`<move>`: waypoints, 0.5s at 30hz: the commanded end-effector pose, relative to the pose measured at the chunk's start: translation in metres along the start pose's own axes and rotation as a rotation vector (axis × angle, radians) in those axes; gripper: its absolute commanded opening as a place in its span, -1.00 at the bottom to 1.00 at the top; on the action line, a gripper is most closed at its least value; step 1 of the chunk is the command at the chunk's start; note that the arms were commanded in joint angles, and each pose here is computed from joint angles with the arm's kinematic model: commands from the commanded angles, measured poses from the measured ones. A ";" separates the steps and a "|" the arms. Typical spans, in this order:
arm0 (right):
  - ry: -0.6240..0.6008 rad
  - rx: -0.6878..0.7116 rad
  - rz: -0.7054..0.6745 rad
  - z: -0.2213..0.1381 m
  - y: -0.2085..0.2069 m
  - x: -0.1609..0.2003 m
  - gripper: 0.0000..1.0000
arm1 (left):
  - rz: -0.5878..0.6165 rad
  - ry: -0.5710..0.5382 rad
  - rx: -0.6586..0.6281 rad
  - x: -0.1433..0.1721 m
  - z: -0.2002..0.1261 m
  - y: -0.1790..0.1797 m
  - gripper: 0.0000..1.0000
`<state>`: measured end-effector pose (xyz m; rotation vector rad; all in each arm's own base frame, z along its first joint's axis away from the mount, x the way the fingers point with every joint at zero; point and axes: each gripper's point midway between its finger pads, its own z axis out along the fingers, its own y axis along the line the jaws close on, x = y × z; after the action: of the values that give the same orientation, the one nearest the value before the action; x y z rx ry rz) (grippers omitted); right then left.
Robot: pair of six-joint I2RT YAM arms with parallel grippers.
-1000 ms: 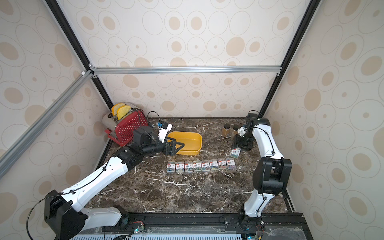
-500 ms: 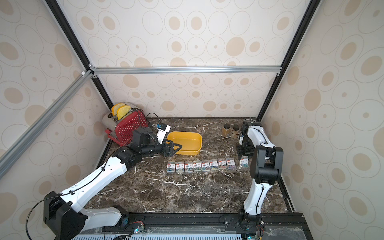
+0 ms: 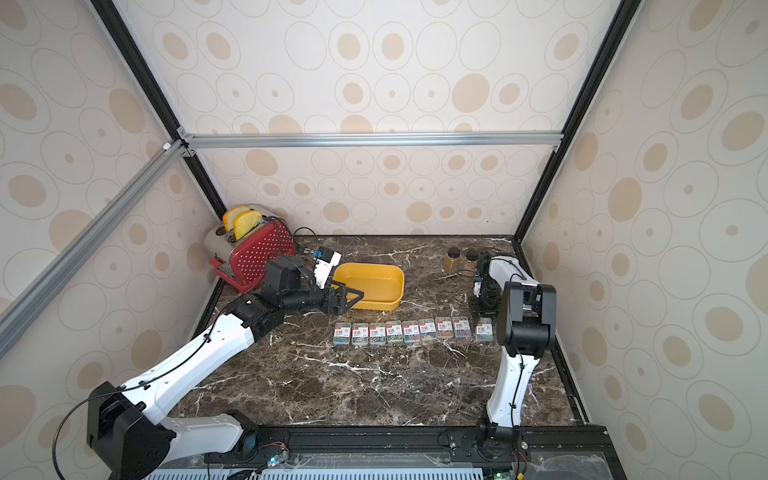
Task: Take the paper clips out of the storage box
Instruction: Place the boxed paper clips at the center of the board.
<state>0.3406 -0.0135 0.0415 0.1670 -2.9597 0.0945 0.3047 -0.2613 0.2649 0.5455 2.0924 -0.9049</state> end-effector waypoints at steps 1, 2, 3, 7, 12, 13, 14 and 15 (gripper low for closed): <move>0.001 -0.024 0.019 0.008 0.003 -0.001 -0.57 | 0.009 -0.006 0.010 -0.004 -0.001 -0.001 0.64; -0.006 -0.027 0.022 0.008 0.004 -0.003 -0.55 | 0.007 -0.005 0.011 -0.004 0.000 -0.001 0.64; -0.009 -0.030 0.025 0.009 0.004 -0.005 -0.54 | 0.007 -0.007 0.013 -0.005 0.000 -0.002 0.64; -0.036 -0.045 0.036 0.006 0.007 -0.010 -0.38 | 0.000 -0.004 0.019 -0.006 0.003 -0.002 0.64; -0.084 -0.052 0.054 0.001 0.007 -0.017 -0.14 | -0.011 -0.008 0.023 -0.006 0.005 -0.001 0.65; -0.089 -0.058 0.053 0.000 0.008 -0.019 -0.06 | -0.013 -0.007 0.024 -0.007 0.006 -0.001 0.65; -0.089 -0.060 0.052 0.000 0.009 -0.020 -0.03 | -0.014 -0.007 0.024 -0.007 0.006 -0.001 0.65; -0.089 -0.062 0.053 0.000 0.009 -0.020 0.00 | -0.015 -0.007 0.024 -0.007 0.006 -0.001 0.65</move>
<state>0.3510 -0.0065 0.0384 0.1185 -3.0101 0.0412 0.3066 -0.2647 0.2576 0.5463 2.1131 -0.9188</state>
